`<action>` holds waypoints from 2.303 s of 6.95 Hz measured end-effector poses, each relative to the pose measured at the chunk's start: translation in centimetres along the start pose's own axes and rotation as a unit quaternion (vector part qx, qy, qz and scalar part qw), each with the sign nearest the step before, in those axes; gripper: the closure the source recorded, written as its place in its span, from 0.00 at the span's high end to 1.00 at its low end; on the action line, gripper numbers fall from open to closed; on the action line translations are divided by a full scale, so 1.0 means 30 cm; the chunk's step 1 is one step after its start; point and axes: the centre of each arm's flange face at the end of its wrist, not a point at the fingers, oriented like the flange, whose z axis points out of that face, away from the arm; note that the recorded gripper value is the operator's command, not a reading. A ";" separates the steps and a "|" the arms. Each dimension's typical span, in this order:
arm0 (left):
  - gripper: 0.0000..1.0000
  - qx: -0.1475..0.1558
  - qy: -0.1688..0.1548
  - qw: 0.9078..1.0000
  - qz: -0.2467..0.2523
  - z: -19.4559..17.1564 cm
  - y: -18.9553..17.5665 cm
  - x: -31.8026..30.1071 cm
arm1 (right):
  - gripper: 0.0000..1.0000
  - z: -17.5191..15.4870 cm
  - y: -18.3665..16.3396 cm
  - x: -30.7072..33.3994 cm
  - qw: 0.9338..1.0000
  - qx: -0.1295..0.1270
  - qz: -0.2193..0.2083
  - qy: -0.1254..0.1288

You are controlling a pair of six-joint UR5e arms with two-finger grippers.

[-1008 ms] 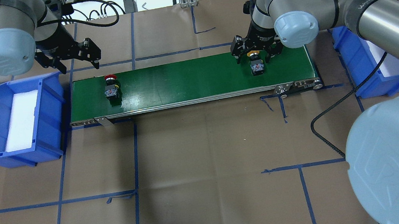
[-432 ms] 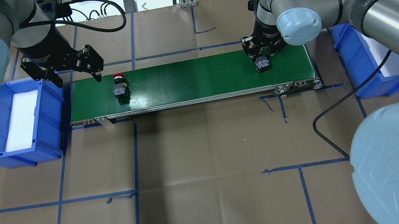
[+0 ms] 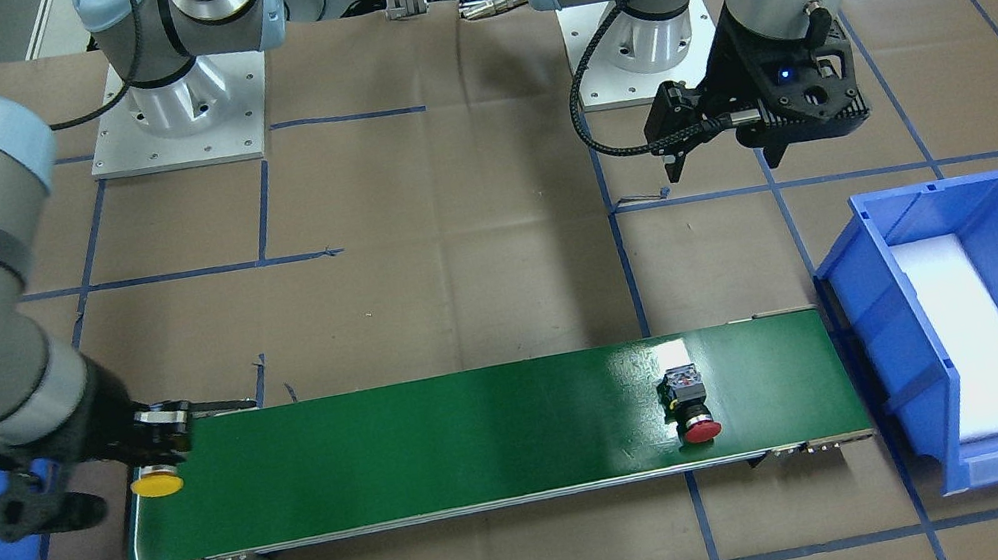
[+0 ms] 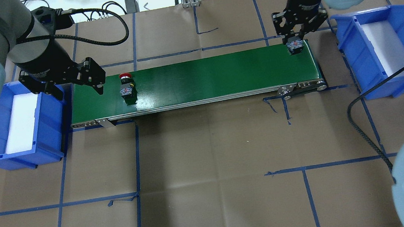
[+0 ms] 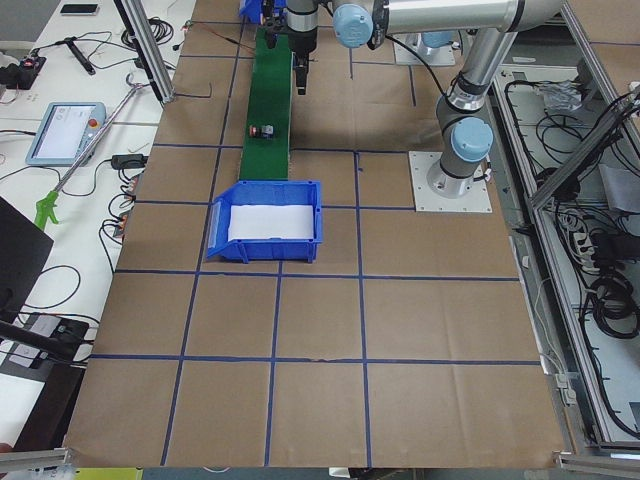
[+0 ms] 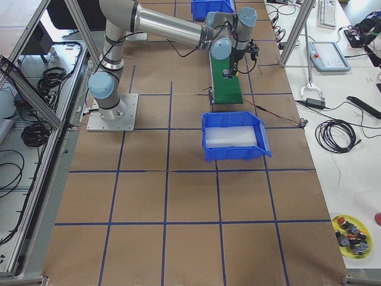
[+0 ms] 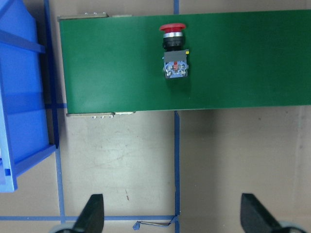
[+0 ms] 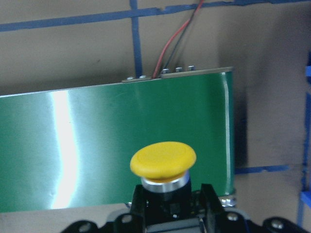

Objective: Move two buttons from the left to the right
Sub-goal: 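Carry the yellow button with the right gripper into the empty blue bin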

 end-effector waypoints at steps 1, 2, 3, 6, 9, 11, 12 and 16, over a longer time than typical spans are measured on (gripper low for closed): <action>1.00 0.000 0.000 1.000 -0.001 0.001 0.002 0.000 | 0.07 -0.092 0.008 0.204 1.000 0.005 -0.003 0.001; 1.00 0.000 0.000 1.000 -0.001 0.002 0.001 0.000 | 0.06 -0.145 0.021 0.422 1.000 0.011 -0.012 0.004; 1.00 -0.001 0.000 1.000 -0.001 0.003 0.001 0.000 | 0.06 -0.163 0.043 0.626 0.999 0.015 -0.029 0.006; 1.00 0.000 0.000 1.000 -0.001 0.001 -0.006 0.000 | 0.04 -0.007 0.110 0.949 0.999 0.000 -0.048 -0.008; 1.00 -0.001 0.000 1.000 -0.001 0.003 -0.007 0.000 | 0.04 0.202 0.134 0.983 0.999 0.029 -0.044 0.003; 1.00 -0.001 0.000 1.000 -0.002 0.004 -0.018 -0.003 | 0.04 0.327 0.114 0.995 0.999 0.028 -0.040 0.001; 1.00 -0.001 0.000 1.000 -0.002 0.005 -0.026 -0.005 | 0.04 0.382 0.104 1.000 0.999 0.020 -0.039 -0.004; 1.00 -0.001 0.000 1.000 -0.003 0.006 -0.033 -0.008 | 0.68 0.505 0.124 0.982 0.999 -0.008 -0.035 -0.022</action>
